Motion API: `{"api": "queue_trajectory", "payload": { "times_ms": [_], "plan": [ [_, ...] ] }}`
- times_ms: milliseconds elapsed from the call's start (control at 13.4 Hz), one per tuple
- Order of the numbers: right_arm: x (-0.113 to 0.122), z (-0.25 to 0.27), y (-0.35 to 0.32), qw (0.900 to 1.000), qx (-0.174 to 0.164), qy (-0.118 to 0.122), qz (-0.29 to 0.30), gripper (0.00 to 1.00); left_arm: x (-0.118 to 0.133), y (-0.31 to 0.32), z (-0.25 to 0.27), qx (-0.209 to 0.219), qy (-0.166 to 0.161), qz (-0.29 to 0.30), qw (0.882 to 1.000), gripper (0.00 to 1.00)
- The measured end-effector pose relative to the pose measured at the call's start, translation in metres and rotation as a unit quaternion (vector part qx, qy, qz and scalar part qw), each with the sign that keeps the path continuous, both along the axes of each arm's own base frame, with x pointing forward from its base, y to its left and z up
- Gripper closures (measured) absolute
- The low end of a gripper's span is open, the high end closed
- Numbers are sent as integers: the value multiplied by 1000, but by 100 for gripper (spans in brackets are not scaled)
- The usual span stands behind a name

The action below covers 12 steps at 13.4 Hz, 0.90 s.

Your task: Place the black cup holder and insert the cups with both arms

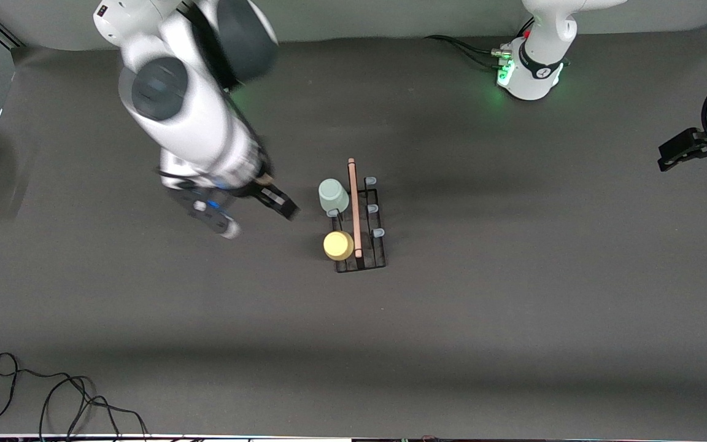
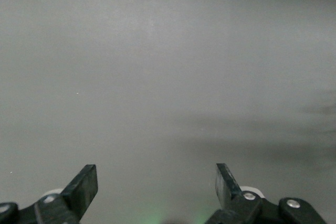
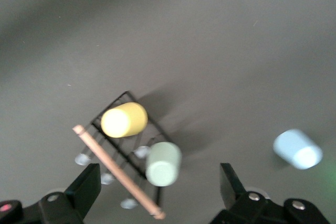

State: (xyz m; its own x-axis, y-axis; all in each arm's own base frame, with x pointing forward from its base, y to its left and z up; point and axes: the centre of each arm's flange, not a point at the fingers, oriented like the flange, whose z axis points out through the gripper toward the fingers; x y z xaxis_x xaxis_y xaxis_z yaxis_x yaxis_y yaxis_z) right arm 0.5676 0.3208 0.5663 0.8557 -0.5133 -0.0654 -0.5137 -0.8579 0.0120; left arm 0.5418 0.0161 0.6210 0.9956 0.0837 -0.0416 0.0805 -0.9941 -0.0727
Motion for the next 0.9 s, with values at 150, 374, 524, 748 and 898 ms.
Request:
{"api": "queue_trajectory", "payload": {
  "times_ms": [150, 374, 524, 748, 898],
  "plan": [
    [-4, 22, -45, 997, -14, -6, 79, 0, 3, 0, -6, 0, 5, -1, 1000, 0],
    [3, 32, -133, 987, -6, 0, 159, 0, 5, -6, -8, -10, 5, -5, 1000, 0],
    [10, 35, -207, 979, 3, 3, 203, 0, 5, -9, -9, -22, 5, -5, 1000, 0],
    [5, 44, -283, 970, 7, -2, 242, 0, 6, -8, -8, -22, 0, -4, 1000, 0],
    [1, 49, -313, 968, 8, -6, 249, 0, 7, -7, -8, -22, -4, -3, 1000, 0]
  ]
}}
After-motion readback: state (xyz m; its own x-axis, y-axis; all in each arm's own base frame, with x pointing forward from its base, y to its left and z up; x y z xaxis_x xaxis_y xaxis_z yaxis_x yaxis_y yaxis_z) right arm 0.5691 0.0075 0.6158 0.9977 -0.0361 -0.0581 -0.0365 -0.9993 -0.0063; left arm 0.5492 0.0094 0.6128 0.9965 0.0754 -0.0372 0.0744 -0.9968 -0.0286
